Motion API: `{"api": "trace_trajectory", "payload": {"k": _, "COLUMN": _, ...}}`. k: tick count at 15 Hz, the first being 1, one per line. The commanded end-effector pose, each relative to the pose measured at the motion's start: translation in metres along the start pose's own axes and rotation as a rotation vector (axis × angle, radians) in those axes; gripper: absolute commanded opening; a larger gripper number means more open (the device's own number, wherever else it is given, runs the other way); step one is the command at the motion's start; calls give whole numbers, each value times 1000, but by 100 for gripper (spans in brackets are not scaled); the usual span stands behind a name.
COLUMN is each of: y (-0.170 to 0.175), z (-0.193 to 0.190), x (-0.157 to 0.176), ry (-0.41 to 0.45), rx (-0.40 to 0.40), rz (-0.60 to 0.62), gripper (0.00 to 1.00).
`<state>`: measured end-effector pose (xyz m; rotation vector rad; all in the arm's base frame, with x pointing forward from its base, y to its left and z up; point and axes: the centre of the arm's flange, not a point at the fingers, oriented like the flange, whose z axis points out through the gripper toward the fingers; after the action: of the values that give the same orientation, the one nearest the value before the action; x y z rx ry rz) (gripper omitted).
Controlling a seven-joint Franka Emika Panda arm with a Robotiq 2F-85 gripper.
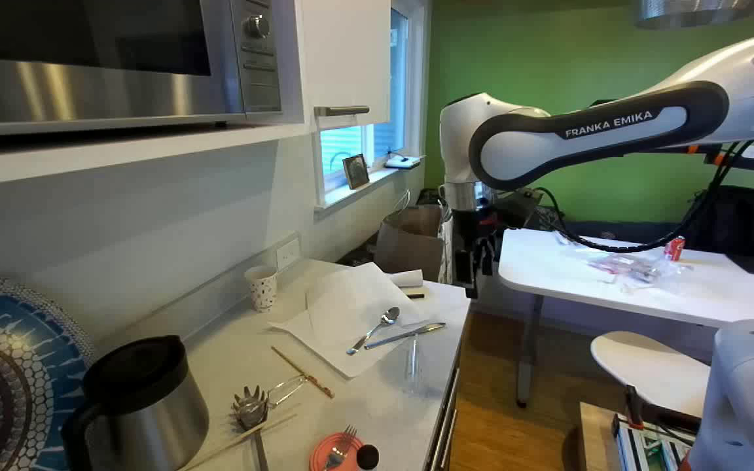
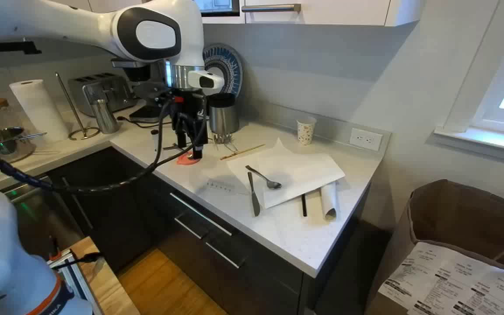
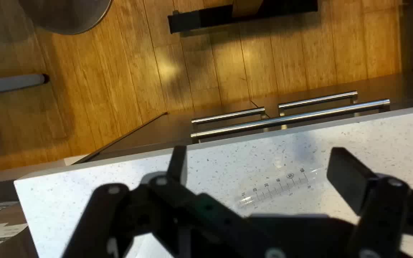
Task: Pick up the silver spoon and put it on the kitchen counter, pick up the silver bread knife and slide the chopstick on the right a little to the right, put the silver bread knife on the kitchen counter to the right of the silver spoon
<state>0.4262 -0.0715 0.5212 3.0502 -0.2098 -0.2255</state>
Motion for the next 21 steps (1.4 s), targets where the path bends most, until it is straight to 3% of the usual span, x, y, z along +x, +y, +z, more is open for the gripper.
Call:
{"api": "trace_trajectory", "payload": {"k": 1, "y": 0, "z": 0, "x": 0, "ry": 0, "rx": 0, "rz": 0, "gripper": 100}}
{"api": "trace_trajectory", "payload": {"k": 7, "y": 0, "z": 0, "x": 0, "ry": 0, "rx": 0, "rz": 0, "gripper": 100}}
{"api": "trace_trajectory", "payload": {"k": 9, "y": 5, "z": -8, "x": 26, "ry": -5, "rx": 77, "rz": 155, "gripper": 100}}
{"api": "trace_trajectory", "payload": {"k": 13, "y": 6, "z": -16, "x": 61, "ry": -12, "rx": 195, "rz": 322, "gripper": 100}}
{"api": "trace_trajectory", "payload": {"k": 21, "y": 10, "z": 31, "x": 134, "ry": 6, "rx": 301, "rz": 724, "gripper": 100}}
